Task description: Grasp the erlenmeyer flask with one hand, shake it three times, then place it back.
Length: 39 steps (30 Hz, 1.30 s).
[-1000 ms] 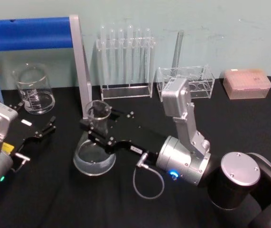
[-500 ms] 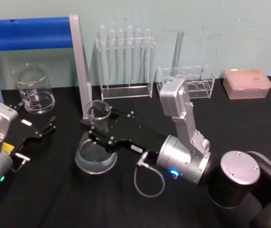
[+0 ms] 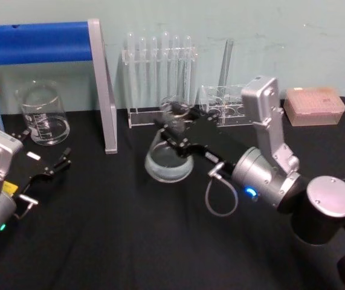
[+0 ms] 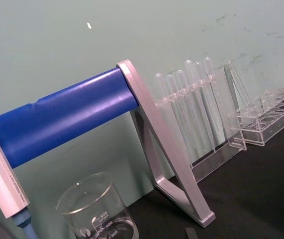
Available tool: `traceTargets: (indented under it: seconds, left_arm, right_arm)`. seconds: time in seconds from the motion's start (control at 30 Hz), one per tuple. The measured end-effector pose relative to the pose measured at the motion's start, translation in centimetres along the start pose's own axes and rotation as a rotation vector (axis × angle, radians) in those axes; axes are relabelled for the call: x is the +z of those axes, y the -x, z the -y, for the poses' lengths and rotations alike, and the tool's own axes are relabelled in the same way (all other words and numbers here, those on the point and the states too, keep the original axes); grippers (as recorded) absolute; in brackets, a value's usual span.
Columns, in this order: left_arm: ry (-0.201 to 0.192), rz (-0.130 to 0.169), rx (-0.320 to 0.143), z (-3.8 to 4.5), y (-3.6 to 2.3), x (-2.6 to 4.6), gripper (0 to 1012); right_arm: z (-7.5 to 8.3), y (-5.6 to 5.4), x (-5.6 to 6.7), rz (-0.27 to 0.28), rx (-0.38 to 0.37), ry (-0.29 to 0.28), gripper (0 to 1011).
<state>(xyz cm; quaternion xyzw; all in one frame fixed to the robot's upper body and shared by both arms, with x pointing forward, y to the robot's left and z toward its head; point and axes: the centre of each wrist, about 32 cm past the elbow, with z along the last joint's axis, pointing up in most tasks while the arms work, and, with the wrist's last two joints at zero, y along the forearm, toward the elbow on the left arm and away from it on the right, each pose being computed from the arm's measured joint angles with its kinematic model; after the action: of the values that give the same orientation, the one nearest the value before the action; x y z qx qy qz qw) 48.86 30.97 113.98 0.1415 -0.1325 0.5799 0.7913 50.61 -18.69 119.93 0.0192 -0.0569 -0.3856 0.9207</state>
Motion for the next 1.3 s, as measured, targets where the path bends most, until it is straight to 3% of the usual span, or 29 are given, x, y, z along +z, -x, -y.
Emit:
traceTargets:
  seconds: [0.2, 0.77, 1.07, 1.3]
  left_arm:
    - [0.0, 0.0, 0.0, 0.0, 0.0, 0.0, 1001]
    - [0.0, 0.0, 0.0, 0.0, 0.0, 0.0, 1001]
    - [0.0, 0.0, 0.0, 0.0, 0.0, 0.0, 1001]
    - [0.0, 0.0, 0.0, 0.0, 0.0, 0.0, 1001]
  right_arm:
    - [0.8, -1.7, 0.1, 0.023, -0.102, 0.004, 450]
    - [2.3, -3.9, -0.1, 0.058, -0.252, 0.019, 450]
    - [2.3, -3.9, -0.2, 0.056, -0.252, 0.025, 450]
    - [1.6, -2.9, -0.1, 0.046, -0.189, 0.022, 450]
